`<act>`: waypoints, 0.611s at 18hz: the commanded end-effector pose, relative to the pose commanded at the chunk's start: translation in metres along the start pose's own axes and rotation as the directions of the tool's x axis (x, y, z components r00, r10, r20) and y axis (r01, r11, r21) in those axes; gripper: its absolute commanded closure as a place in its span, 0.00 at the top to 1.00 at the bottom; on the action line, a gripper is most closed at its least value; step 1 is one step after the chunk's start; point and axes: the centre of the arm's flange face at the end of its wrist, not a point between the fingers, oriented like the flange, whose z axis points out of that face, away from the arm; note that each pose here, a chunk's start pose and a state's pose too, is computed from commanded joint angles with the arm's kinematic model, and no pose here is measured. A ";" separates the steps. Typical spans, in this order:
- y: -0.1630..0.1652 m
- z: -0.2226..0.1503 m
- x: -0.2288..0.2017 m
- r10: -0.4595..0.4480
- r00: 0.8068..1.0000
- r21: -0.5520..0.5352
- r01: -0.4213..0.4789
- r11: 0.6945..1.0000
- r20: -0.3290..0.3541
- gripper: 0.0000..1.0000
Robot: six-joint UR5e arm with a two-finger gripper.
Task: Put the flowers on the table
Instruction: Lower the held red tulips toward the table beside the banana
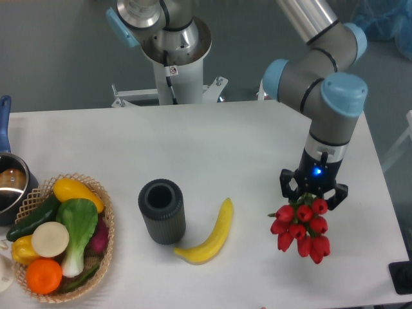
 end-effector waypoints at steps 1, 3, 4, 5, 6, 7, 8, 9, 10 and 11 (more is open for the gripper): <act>-0.002 0.005 0.001 0.003 1.000 0.001 -0.003 1.000 -0.007 0.51; -0.002 0.016 0.002 0.005 1.000 -0.004 -0.005 1.000 -0.020 0.51; -0.003 0.020 0.004 0.008 1.000 -0.005 -0.008 1.000 -0.025 0.51; -0.004 0.026 0.006 0.008 0.999 -0.008 -0.008 1.000 -0.033 0.51; -0.003 0.029 0.006 0.007 0.999 -0.009 -0.007 1.000 -0.037 0.51; -0.002 0.032 0.006 0.005 0.999 -0.011 -0.006 1.000 -0.041 0.52; -0.002 0.035 0.006 0.005 0.999 -0.013 -0.006 1.000 -0.044 0.52; -0.002 0.038 0.007 0.007 0.999 -0.014 -0.008 1.000 -0.048 0.52; -0.002 0.042 0.008 0.007 0.999 -0.017 -0.008 1.000 -0.053 0.52; -0.002 0.043 0.009 0.006 0.998 -0.018 -0.007 1.000 -0.055 0.52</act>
